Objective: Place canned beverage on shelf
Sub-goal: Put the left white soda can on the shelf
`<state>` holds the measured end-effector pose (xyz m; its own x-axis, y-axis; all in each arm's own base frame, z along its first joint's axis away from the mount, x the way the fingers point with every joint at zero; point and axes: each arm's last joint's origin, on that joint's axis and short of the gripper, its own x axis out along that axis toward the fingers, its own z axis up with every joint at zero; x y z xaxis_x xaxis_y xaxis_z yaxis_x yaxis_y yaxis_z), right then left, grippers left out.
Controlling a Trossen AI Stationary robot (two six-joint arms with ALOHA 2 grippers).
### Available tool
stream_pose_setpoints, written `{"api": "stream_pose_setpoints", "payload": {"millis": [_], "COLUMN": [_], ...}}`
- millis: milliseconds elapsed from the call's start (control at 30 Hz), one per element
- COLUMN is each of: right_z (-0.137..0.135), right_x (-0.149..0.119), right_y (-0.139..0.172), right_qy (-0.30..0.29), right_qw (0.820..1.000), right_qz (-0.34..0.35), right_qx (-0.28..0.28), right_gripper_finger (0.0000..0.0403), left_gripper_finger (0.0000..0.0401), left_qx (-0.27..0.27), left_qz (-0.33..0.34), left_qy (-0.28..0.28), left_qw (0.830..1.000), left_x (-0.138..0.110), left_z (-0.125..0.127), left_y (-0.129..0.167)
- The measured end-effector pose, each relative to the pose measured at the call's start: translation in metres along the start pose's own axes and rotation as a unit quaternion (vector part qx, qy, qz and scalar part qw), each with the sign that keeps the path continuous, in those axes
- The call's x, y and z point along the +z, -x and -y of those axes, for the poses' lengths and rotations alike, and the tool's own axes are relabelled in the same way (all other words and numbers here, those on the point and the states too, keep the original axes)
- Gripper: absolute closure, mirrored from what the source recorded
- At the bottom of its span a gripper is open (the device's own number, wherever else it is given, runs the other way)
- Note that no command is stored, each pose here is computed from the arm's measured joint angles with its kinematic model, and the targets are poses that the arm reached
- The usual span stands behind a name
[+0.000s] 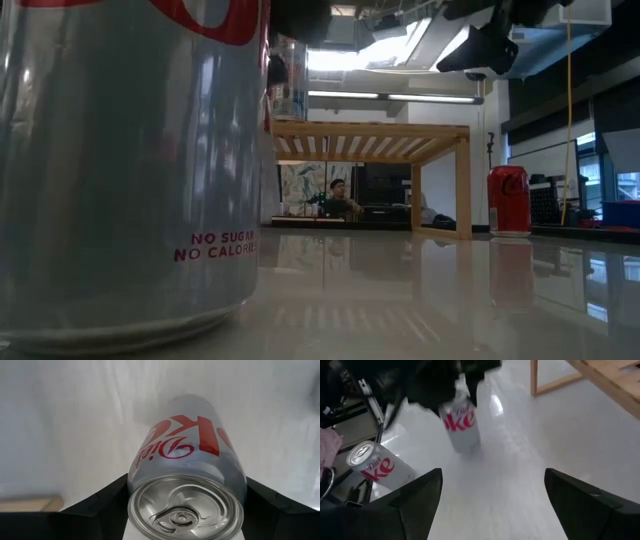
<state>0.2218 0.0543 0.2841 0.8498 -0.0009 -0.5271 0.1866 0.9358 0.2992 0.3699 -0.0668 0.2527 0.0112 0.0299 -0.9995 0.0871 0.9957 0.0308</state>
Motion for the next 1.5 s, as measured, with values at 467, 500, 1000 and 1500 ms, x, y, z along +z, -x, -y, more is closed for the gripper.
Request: {"api": "stream_pose_setpoints", "payload": {"millis": [467,500,1000,1500], "right_z": [0.001,0.001,-0.002,-0.02], "right_x": [0.0,0.0,-0.002,-0.02], "right_y": [0.0,0.0,-0.012,-0.104], "right_qy": [0.006,0.006,0.02,0.081], "right_qw": [1.0,1.0,1.0,0.995], "right_qz": [0.008,0.008,-0.002,0.012], "right_qx": [-0.015,-0.015,-0.007,0.055], "right_gripper_finger": [0.0063,0.0063,0.0063,0.0063], "left_gripper_finger": [0.0083,0.0078,0.0042,0.0041], "left_qx": [0.004,0.004,0.044,-0.011], "left_qz": [-0.009,-0.009,0.008,0.21], "left_qy": [-0.055,-0.056,-0.059,0.097], "left_qw": [0.998,0.998,0.997,0.973], "left_x": [0.013,0.012,-0.003,-0.109], "left_z": [0.013,0.014,0.031,0.043], "left_y": [-0.017,-0.016,0.027,0.069]}}
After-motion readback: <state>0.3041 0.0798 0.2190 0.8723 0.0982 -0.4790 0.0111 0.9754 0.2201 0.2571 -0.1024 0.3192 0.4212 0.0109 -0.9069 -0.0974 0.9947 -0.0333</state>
